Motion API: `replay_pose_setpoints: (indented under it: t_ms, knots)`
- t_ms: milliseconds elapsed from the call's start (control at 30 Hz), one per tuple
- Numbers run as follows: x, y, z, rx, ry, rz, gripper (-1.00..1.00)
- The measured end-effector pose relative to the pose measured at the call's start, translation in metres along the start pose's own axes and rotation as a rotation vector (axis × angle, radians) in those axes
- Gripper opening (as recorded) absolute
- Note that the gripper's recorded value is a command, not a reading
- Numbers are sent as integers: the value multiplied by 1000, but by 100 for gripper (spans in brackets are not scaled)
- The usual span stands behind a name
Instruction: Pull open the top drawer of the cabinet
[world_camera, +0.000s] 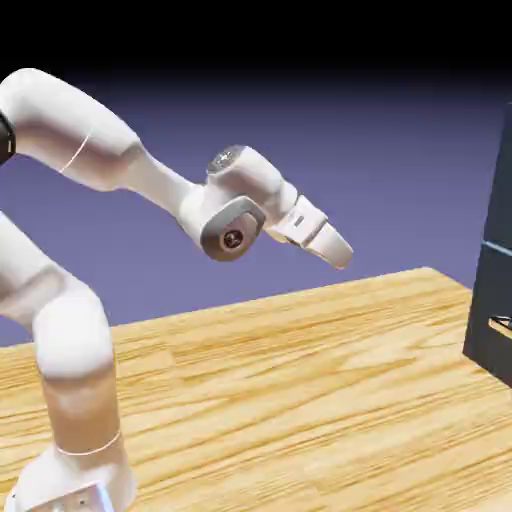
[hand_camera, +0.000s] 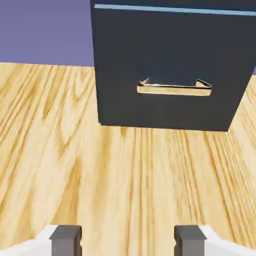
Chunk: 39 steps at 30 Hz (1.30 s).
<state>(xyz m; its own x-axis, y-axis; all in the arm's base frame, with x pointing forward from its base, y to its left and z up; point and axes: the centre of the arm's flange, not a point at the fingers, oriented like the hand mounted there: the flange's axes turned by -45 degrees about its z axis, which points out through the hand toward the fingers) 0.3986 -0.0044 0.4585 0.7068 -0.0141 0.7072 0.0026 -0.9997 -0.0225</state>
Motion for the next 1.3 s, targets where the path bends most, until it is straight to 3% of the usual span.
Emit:
replay_pose_setpoints:
  t_ms: [700,1300]
  knots:
    - [47,164,128,-1,-77,1038,0]
    - [96,239,190,21,241,1541,0]
